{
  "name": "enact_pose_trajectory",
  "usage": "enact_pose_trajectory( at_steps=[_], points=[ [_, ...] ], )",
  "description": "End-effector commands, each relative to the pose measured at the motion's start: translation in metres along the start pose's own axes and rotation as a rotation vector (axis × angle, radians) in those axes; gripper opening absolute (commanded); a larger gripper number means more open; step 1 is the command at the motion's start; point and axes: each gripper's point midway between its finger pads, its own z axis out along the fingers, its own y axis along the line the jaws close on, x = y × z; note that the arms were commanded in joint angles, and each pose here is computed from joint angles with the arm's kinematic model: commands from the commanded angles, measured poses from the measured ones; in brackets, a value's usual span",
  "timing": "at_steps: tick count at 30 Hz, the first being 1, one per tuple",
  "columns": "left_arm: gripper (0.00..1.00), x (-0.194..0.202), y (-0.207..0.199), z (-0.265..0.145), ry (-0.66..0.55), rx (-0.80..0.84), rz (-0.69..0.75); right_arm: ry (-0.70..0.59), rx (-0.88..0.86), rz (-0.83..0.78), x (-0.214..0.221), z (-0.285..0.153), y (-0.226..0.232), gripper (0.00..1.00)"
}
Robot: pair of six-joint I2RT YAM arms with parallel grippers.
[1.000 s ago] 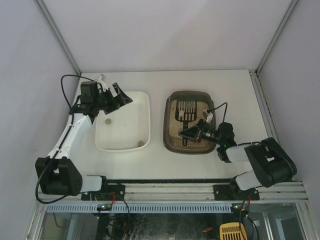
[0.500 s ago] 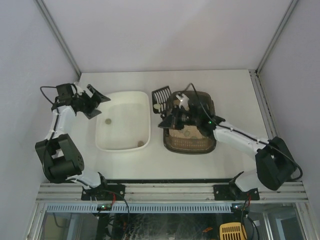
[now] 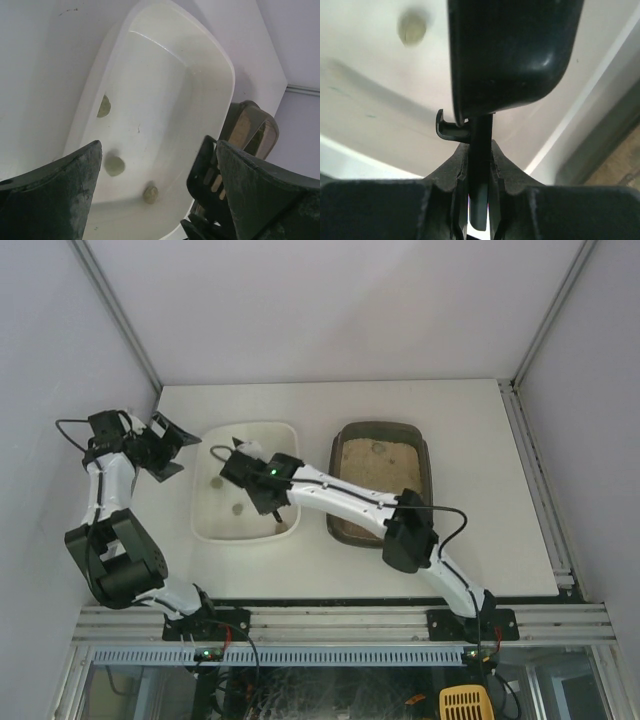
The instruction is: Clean the litter box
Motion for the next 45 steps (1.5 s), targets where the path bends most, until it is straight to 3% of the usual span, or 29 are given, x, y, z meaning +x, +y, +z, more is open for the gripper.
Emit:
enact_pose_trajectory(
  at_steps=[1,9,13,18,24,29,36,45],
  points=[
    [1.00,-0.013,-0.017,-0.017,-0.062,0.040,0.077,0.027,0.301,-0.166,0.008,-0.021,-0.054,0.00],
    [1.00,-0.013,-0.034,-0.018,-0.090,0.078,0.163,-0.050,0.208,-0.009,-0.008,-0.056,-0.071,0.00],
    [1.00,0.000,-0.094,-0.006,-0.058,0.166,0.373,-0.088,0.002,0.213,-0.003,-0.082,-0.096,0.00],
    [1.00,0.037,-0.196,0.021,0.071,0.454,0.623,0.016,-0.119,0.485,0.058,-0.095,-0.150,0.00],
    [1.00,0.096,-0.285,0.091,0.232,0.679,0.613,0.178,-0.205,0.735,0.108,-0.108,-0.178,0.00],
    [1.00,0.162,-0.329,0.140,0.392,0.865,0.447,0.239,-0.241,0.876,0.107,-0.106,-0.187,0.00],
    [1.00,0.223,-0.350,0.172,0.488,0.938,0.358,0.259,-0.172,1.027,0.099,-0.086,-0.215,0.00],
    [1.00,0.245,-0.338,0.183,0.549,0.940,0.291,0.300,-0.085,1.041,0.095,-0.050,-0.240,0.00]
  ],
)
